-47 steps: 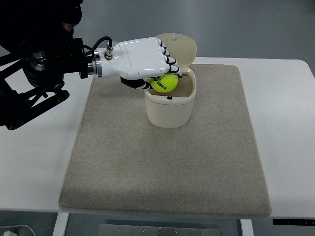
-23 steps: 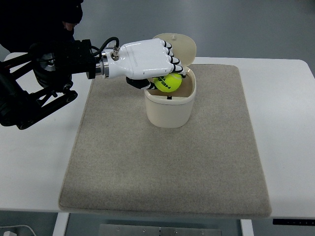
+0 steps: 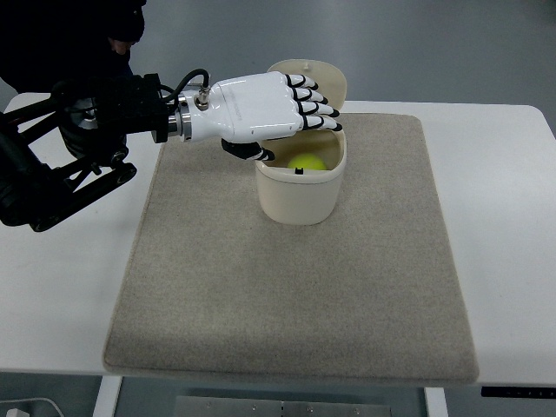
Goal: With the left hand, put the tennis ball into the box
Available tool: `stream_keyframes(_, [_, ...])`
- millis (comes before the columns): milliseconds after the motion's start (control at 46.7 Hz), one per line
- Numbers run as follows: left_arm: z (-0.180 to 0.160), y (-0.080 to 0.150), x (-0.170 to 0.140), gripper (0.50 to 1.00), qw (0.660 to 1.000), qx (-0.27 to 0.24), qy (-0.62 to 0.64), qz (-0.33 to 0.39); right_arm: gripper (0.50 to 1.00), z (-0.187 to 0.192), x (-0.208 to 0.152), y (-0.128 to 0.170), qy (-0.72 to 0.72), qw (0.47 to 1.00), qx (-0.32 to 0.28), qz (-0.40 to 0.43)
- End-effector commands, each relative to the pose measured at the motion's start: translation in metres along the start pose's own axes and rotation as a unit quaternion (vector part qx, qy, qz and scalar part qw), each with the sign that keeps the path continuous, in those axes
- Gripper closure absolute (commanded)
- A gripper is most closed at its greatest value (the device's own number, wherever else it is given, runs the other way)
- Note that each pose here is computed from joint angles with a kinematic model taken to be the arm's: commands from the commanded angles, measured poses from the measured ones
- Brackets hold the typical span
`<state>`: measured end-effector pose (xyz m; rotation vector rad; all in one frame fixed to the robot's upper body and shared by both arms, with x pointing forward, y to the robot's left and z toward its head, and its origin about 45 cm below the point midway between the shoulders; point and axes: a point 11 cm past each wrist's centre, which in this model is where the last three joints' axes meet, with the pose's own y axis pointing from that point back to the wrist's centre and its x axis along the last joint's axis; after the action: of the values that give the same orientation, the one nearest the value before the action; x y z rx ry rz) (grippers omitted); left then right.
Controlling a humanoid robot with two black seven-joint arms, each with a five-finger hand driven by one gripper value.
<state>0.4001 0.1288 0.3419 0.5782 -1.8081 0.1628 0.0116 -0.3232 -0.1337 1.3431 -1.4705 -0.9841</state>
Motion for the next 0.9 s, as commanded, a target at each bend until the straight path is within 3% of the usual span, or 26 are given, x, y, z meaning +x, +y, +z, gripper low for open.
stream_keyframes(0, [-0.001,0.001,0.000,0.555,1.000,0.001,-0.001,0.000,0.562,0.000,0.000,0.000,0.000,1.000,0.000,0.000])
stream_keyframes(150, [-0.005,0.012,0.001,0.555,1.000,0.006,-0.010,-0.005,0.562,0.000,0.000,0.000,0.000,1.000,0.000,0.000])
stream_keyframes(342, [-0.011,0.053,-0.006,0.538,0.999,0.017,-0.023,-0.037,0.560,0.000,0.000,0.000,0.000,1.000,0.000,0.000])
stream_keyframes(428, [-0.018,0.072,-0.013,0.508,0.998,0.033,0.018,-0.040,0.562,0.000,0.000,0.000,0.000,1.000,0.000,0.000])
stream_keyframes(578, [-0.022,0.104,-0.039,0.508,0.992,0.063,0.095,-0.056,0.562,0.000,0.000,0.000,0.000,1.000,0.000,0.000])
stream_keyframes(877, [-0.025,0.125,-0.052,0.506,0.931,0.110,0.348,0.034,0.562,0.000,0.000,0.000,0.000,1.000,0.000,0.000])
